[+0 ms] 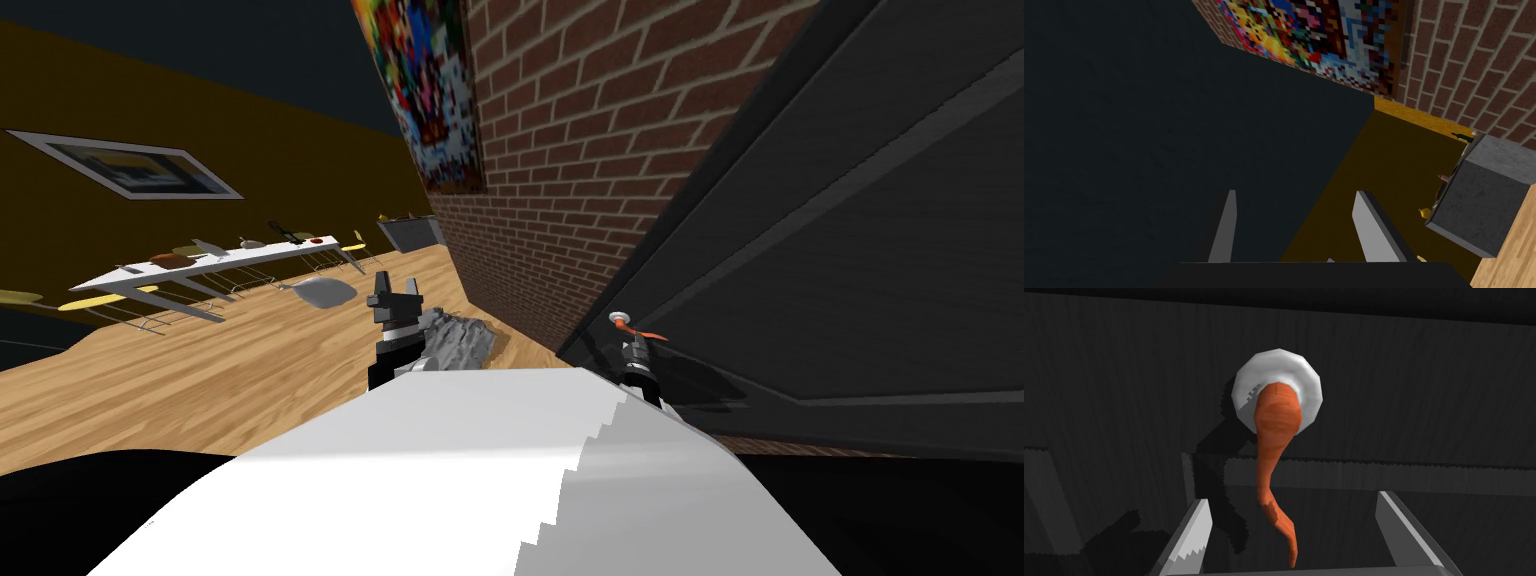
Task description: Pull the door open
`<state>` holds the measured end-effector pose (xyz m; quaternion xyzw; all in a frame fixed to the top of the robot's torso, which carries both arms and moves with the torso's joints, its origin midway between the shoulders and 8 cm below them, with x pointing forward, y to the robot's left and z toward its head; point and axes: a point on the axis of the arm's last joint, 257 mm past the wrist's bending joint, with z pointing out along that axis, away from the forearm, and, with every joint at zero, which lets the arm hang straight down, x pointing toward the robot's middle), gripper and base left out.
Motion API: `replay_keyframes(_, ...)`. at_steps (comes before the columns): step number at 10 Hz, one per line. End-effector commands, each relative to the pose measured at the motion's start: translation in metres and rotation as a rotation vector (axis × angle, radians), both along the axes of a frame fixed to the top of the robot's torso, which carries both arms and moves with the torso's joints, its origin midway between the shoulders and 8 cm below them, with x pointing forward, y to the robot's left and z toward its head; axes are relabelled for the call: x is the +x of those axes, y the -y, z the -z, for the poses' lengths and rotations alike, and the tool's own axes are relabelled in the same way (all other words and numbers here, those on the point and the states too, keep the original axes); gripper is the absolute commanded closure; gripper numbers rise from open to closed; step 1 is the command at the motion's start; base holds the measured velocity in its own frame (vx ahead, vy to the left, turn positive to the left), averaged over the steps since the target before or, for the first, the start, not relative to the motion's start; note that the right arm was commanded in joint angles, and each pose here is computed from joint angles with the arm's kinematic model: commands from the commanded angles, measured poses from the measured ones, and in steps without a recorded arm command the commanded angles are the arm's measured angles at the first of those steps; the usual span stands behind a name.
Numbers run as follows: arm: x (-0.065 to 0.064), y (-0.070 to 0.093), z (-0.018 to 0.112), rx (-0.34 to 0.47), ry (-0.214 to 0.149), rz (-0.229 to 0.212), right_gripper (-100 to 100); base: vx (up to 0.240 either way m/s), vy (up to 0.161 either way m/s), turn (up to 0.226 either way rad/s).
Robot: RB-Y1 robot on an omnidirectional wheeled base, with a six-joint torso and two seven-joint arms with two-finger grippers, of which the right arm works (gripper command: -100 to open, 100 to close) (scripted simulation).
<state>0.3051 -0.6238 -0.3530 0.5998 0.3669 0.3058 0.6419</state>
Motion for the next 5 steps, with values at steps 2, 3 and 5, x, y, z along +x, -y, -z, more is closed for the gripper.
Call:
replay_keyframes(2,0.0023,0.0002,0.0011,0.000,-0.001,0.006,-100,0.141,-0.138,0.024)
replay_keyframes(3,0.0032,0.0002,0.0015,0.000,-0.001,0.009,-100,0.180,-0.130,0.026)
replay_keyframes(5,0.0036,0.0001,0.0015,0.000,-0.001,0.009,-100,0.105,-0.088,0.016)
